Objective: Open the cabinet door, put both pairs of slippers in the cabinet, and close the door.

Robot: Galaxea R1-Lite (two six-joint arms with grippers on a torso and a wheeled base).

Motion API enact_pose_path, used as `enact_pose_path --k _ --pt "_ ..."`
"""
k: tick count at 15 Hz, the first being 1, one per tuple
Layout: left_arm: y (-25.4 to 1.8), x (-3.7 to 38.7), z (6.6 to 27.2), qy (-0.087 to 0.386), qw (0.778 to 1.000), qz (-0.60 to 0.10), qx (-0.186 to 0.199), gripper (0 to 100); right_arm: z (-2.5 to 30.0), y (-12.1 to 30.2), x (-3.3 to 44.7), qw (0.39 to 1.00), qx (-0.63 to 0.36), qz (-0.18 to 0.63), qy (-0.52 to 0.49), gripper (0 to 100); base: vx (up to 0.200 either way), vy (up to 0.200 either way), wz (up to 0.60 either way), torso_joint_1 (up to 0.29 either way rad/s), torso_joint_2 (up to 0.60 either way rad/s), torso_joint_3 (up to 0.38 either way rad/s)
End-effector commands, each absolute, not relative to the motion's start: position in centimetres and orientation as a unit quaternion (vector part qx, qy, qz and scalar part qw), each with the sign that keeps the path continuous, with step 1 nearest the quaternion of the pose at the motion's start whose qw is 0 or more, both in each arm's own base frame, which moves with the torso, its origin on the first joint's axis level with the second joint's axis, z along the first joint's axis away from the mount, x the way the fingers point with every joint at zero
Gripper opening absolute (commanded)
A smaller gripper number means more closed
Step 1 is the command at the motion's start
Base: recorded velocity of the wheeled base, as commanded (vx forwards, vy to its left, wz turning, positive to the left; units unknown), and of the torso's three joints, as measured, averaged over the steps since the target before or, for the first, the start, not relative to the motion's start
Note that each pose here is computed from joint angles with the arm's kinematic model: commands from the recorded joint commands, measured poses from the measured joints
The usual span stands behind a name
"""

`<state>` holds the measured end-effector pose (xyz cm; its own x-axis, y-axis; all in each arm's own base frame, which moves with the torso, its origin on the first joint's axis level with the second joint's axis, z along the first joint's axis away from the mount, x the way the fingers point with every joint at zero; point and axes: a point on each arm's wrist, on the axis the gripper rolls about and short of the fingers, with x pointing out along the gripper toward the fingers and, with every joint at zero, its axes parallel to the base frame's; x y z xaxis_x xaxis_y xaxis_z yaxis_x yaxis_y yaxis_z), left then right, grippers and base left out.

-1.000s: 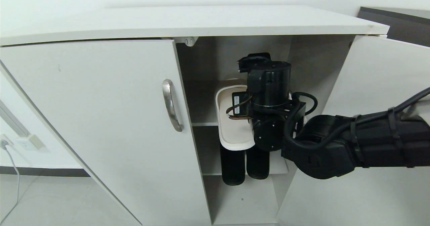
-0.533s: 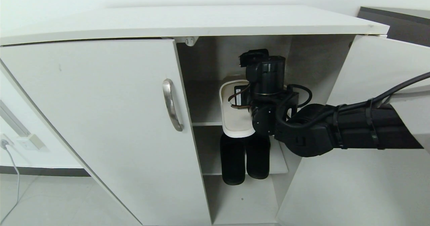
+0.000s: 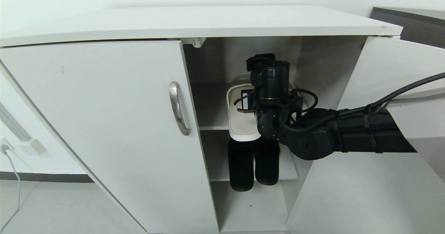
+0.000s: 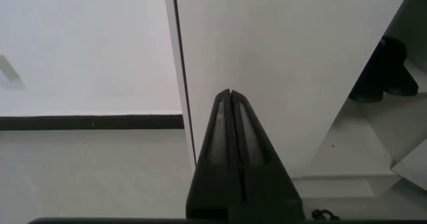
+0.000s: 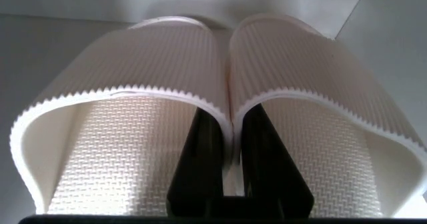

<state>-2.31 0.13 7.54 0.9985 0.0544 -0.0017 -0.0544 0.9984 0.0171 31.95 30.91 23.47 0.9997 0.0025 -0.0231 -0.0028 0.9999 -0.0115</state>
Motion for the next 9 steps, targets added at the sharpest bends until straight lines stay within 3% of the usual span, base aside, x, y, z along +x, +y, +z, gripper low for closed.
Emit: enact_pose_path --k 1,4,5,9 --pt "0.13 -2.30 7.54 0.002 1.000 0.028 0.008 0 23.27 31.01 32.04 1.000 -0.006 0.001 0.013 0 0.000 0.000 0.00 0.000 0.00 0.000" --pt "0.13 -2.30 7.54 0.002 1.000 0.028 0.008 0 23.08 31.10 32.11 1.000 -0.007 0.004 0.014 0 0.000 0.000 0.00 0.000 0.00 0.000" --pt "0.13 -2.30 7.54 0.002 1.000 0.028 0.008 0 22.99 31.10 32.11 1.000 -0.009 0.004 0.015 100 0.000 0.000 0.00 0.000 0.00 0.000" --pt "0.13 -2.30 7.54 0.002 1.000 0.028 0.008 0 22.99 30.82 31.28 1.000 -0.015 0.009 0.020 100 0.000 0.000 0.00 0.000 0.00 0.000"
